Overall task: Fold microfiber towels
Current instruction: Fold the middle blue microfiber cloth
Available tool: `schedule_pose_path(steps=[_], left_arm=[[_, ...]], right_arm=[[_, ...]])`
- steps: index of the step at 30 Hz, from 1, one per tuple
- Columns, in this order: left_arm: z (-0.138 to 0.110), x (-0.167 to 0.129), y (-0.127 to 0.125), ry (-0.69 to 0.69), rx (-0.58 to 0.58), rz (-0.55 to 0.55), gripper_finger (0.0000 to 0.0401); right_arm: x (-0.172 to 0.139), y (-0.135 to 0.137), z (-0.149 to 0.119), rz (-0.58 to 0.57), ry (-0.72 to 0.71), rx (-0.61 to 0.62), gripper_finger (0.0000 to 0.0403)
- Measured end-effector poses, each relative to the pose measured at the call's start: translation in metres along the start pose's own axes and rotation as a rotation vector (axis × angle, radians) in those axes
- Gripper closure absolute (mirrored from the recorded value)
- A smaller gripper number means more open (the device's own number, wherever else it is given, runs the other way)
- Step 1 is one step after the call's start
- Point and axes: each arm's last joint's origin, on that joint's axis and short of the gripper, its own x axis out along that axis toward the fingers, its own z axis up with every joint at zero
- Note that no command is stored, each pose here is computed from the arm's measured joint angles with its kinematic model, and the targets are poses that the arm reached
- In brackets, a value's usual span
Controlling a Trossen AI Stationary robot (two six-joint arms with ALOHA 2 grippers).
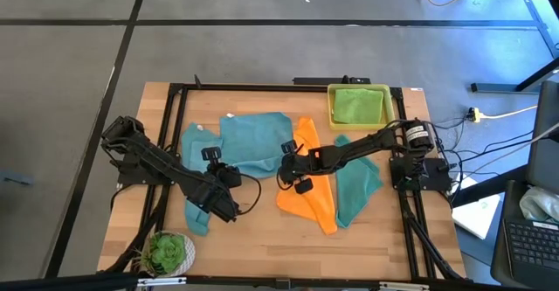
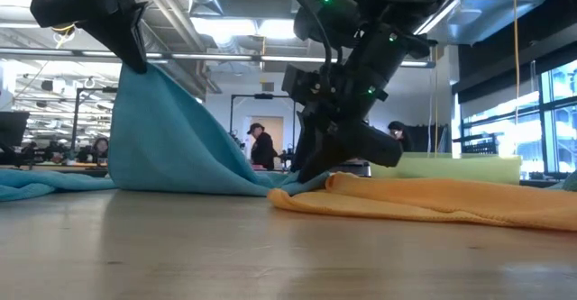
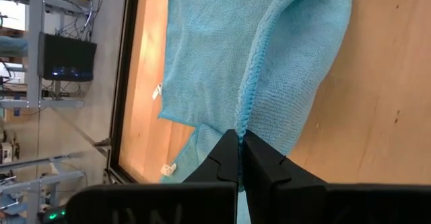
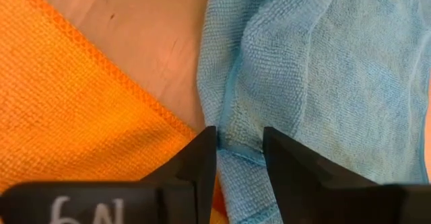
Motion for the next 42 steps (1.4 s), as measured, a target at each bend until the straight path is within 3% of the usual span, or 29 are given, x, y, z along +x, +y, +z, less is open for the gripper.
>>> schedule_pose_path(steps=[4, 10, 25, 33, 42], left_arm=[[0.000, 0.000, 0.000, 0.000, -0.001, 0.000, 0.0401], [0.000, 0.000, 0.000, 0.000, -0.002, 0.000, 0.0401], [-0.001, 0.000, -0.001, 0.020, -0.006, -0.020, 0.0401], [-0.001, -0.001, -0.002, 0.023, -0.020, -0.027, 0.0401], [-0.001, -0.001, -0.002, 0.023, -0.020, -0.028, 0.0401]], right_arm=[[0.000, 0.001, 0.001, 0.001, -0.003, -0.006, 0.0313], [0.000, 0.002, 0.000, 0.006, 0.001, -0.007, 0.0391], [-0.016, 0.002, 0.030, 0.030, -0.061, -0.025, 0.0384], [-0.016, 0.006, 0.026, 0.141, -0.048, 0.079, 0.0360], [-0.016, 0.008, 0.024, 0.172, -0.037, 0.081, 0.0353]])
